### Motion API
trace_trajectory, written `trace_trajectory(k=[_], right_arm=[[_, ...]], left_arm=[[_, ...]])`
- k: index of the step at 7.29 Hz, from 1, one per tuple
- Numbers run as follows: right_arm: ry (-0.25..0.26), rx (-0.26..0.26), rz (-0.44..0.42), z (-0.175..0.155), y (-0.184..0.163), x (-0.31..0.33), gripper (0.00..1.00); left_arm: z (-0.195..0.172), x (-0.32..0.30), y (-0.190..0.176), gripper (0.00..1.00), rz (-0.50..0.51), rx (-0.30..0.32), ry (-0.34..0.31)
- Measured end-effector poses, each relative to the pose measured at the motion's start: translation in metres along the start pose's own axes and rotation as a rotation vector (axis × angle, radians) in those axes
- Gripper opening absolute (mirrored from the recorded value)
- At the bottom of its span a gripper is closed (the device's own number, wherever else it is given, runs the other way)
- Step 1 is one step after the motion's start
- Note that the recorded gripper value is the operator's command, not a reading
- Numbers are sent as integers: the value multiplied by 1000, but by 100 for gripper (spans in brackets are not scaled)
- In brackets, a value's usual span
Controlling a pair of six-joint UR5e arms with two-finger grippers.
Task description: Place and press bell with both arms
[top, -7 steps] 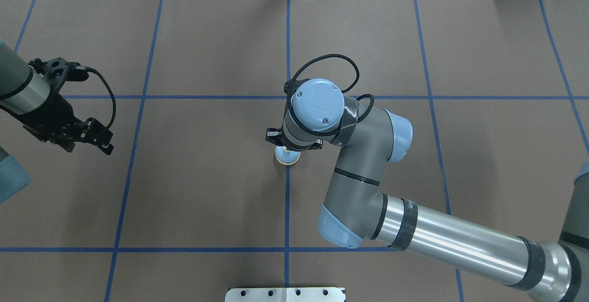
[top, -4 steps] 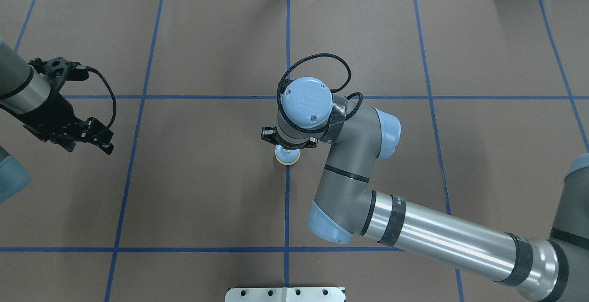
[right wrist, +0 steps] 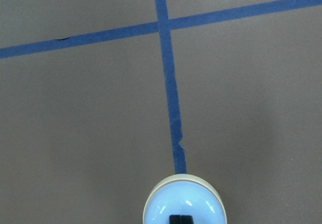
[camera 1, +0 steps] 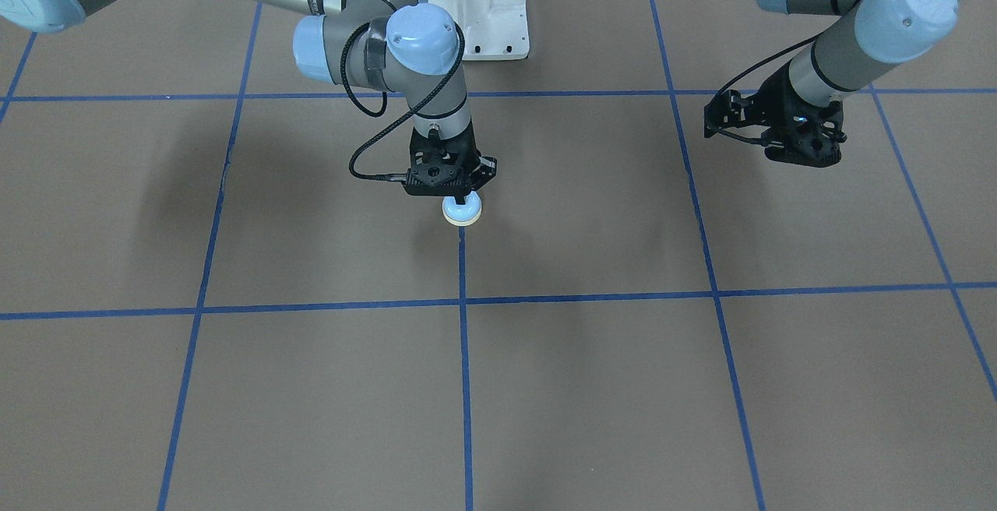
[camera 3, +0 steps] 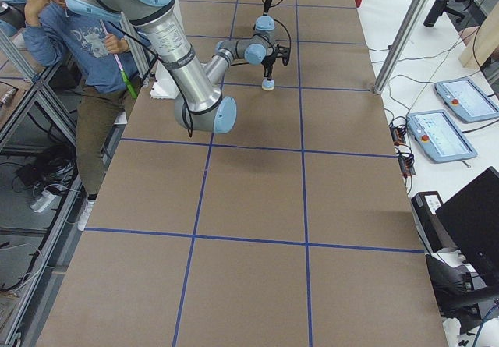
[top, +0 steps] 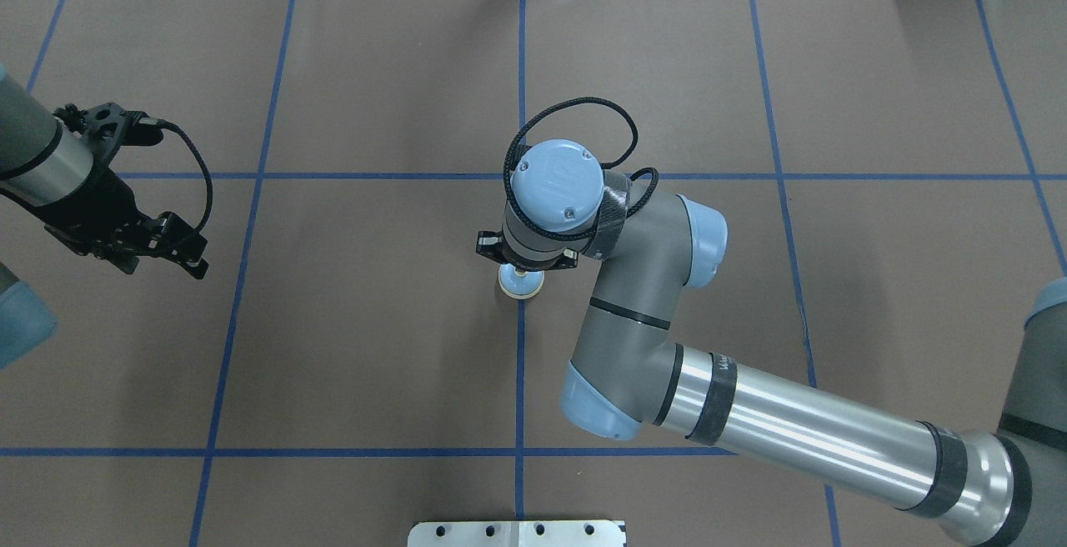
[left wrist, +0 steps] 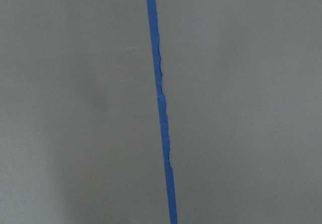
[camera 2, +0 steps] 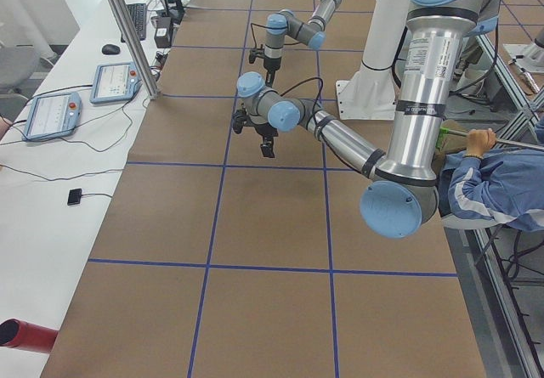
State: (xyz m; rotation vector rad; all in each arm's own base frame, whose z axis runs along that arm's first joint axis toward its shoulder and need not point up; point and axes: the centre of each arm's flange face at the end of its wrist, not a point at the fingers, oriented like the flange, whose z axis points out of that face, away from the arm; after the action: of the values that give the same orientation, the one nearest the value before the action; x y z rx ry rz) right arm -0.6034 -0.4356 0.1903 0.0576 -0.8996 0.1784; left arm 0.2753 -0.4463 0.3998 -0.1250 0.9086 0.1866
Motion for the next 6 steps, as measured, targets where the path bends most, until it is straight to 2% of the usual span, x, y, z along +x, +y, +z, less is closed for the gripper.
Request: trace_trajectory(k=[1,3,5,6], right_arm=[[-19,-7,13,-16,-11,11,0],[-41,-11,37,-57,-38,95,0],[-20,-19,-12,-103,-79,223,2],[9,-16,-62,-123,-103,294,11]], left_arm=[[-1,0,0,100,0,1,1],[-7,-3,2,100,-1,10,3],[-21,-21,0,100,-1,37,0],[-29,-38,0,100,23,51,-8]])
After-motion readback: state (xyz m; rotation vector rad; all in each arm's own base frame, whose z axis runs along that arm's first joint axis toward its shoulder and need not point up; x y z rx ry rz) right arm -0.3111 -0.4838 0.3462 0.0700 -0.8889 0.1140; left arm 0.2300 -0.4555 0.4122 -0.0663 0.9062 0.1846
